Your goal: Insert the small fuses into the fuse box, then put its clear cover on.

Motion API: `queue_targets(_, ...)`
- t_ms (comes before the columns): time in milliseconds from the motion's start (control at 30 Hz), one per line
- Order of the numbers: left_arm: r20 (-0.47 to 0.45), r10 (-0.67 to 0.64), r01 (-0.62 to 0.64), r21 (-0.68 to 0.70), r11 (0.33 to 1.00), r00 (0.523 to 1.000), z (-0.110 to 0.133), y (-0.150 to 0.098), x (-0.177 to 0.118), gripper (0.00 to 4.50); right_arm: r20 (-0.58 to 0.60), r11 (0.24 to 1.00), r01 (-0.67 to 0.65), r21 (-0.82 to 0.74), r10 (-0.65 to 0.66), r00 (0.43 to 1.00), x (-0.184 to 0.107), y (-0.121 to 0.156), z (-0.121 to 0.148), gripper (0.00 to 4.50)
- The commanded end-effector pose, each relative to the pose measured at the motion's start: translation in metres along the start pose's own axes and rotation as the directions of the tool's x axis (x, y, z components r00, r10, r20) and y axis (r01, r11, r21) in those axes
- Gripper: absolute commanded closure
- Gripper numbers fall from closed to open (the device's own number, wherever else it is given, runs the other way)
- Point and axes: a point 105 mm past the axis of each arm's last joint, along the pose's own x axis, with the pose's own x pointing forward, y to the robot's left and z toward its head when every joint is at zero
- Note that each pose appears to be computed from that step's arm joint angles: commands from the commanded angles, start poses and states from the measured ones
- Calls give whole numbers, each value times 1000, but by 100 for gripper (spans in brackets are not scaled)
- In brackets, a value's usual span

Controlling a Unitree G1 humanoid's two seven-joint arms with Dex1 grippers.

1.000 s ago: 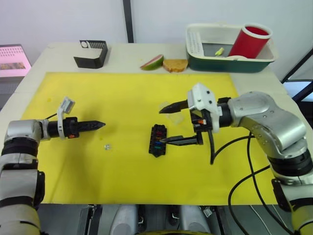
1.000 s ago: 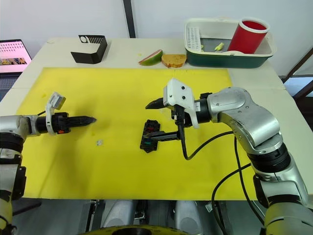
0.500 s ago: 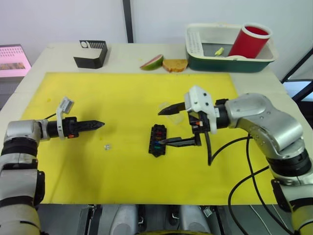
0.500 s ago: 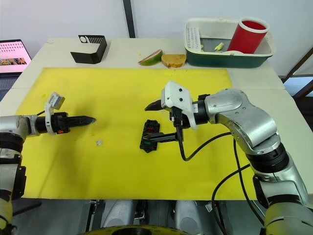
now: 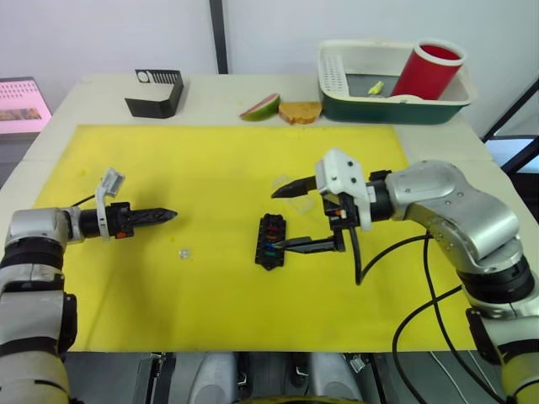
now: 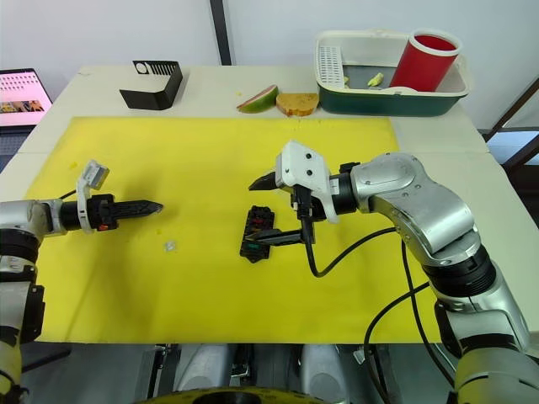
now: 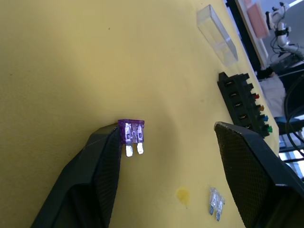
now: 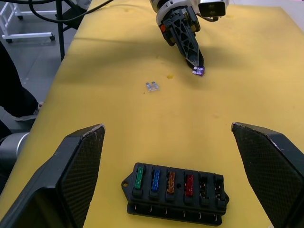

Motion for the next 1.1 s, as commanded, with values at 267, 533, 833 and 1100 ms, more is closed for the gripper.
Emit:
queue_targets(267,6,68,-68,-4,998,998,-1,7,-12,265,23,998,1,-64,1,1000,-1,1,12,0)
queue_targets(533,13,76,-76,-12,997,997,-2,9,-14,292,21,998,-6,-66,7,1000,1,2,11,0)
queue_targets(833,11,81,-81,-14,997,997,-4,9,-17,398,21,998,-10,-66,11,1000,2,2,11,0)
queue_targets(1100,11,84,-84,-13,996,996,-6,9,-19,425,24,998,-10,-63,11,1000,2,2,11,0)
